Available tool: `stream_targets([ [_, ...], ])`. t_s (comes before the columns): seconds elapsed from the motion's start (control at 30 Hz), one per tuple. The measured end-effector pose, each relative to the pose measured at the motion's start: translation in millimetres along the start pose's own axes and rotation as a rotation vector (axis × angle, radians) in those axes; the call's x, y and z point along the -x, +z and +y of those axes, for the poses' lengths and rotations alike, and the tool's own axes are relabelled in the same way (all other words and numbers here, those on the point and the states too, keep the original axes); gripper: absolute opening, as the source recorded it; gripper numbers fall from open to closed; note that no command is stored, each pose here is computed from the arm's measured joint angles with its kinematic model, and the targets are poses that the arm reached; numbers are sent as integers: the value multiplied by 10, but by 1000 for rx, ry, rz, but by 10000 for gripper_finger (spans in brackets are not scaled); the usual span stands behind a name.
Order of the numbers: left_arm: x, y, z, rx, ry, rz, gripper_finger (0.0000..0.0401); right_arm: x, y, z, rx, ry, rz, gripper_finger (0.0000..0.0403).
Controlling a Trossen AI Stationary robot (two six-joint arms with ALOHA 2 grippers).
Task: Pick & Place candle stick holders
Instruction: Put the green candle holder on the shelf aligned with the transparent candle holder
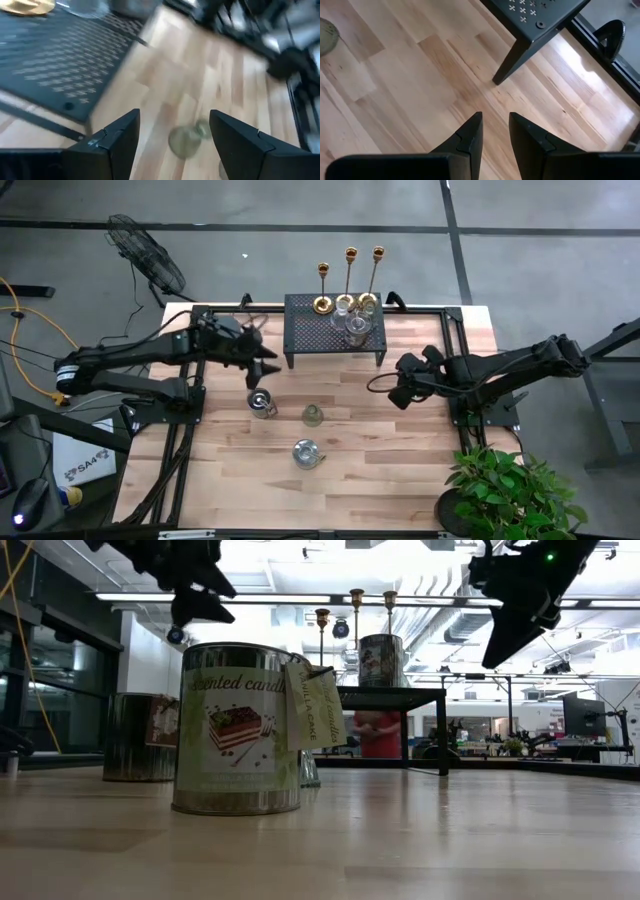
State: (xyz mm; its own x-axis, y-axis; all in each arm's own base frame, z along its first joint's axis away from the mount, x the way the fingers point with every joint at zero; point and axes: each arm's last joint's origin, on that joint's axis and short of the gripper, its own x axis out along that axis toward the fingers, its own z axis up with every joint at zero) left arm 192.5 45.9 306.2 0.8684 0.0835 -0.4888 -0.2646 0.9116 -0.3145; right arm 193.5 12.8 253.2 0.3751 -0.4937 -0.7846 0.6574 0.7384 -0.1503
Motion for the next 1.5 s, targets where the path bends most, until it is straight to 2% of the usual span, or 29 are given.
stream_targets([
  [0.1, -182, -98, -47, -161, -70, 74, 234, 1, 3, 2, -2, 2, -2, 87],
  [0.2, -371, -195, -77, -296, -74, 149, 234, 0, 4, 3, -2, 3, -3, 87],
  [0.37, -658, -317, -100, -404, -91, 249, 234, -1, 7, 6, -4, 5, -5, 87],
  [0.6, -974, -501, -63, -466, -110, 384, 234, -1, 11, 9, -4, 8, -8, 87],
  [0.73, -1119, -558, -45, -459, -141, 406, 234, 0, 13, 10, -5, 9, -10, 87],
  [0.93, -1332, -598, -42, -505, -209, 367, 234, 0, 18, 14, -9, 12, -14, 87],
  [1.37, -1645, -719, -43, -499, -333, 337, 234, 0, 22, 17, -8, 15, -17, 87],
  [1.5, -1677, -746, -119, -561, -374, 314, 234, 0, 23, 18, -9, 17, -19, 87],
])
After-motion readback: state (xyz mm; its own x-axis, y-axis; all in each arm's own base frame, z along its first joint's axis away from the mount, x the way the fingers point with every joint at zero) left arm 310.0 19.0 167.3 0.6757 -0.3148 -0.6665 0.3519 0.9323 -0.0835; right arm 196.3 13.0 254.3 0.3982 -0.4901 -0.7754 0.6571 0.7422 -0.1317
